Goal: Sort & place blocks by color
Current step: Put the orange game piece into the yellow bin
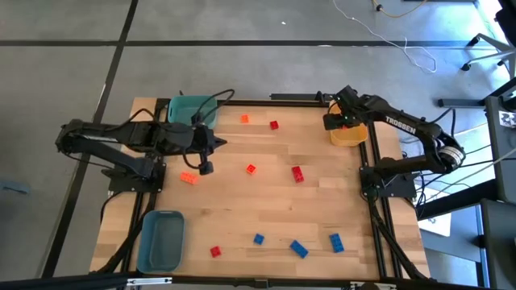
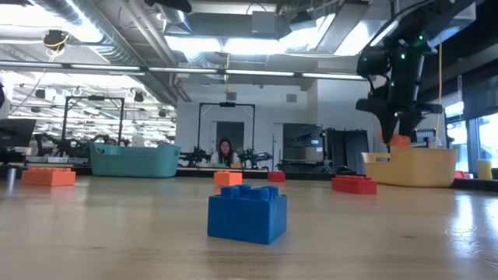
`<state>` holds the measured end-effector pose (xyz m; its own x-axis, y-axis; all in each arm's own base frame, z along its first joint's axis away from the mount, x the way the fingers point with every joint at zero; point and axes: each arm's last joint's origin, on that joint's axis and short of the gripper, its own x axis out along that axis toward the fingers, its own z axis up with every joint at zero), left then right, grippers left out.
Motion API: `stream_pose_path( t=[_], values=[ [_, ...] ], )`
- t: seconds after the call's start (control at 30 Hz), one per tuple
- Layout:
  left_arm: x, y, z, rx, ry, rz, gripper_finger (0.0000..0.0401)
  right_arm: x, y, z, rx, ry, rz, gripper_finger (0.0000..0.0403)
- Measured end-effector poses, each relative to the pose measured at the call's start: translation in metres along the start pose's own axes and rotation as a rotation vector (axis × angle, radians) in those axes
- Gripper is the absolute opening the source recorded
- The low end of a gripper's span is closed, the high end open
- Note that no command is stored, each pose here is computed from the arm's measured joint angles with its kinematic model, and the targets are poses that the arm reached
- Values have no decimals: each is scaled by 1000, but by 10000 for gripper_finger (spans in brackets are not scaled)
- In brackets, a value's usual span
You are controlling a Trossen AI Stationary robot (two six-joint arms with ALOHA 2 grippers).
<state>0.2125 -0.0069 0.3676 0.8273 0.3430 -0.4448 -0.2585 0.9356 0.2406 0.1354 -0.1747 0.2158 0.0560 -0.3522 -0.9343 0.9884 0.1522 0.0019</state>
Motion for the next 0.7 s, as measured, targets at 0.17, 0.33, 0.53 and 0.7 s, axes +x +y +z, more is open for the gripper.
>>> stream_pose_path(
  t=[0.17,0.33,0.53,0.7],
  values=[
    [2,0,8,19,-3,14,0,22,-9,-11,27,19,11,143],
    [3,0,10,18,-6,31,0,39,-13,-21,37,30,45,143],
    [3,0,10,15,-6,32,0,53,-14,-27,30,91,13,143],
    [3,0,10,15,-6,32,0,61,-12,-25,34,98,8,143]
  ],
)
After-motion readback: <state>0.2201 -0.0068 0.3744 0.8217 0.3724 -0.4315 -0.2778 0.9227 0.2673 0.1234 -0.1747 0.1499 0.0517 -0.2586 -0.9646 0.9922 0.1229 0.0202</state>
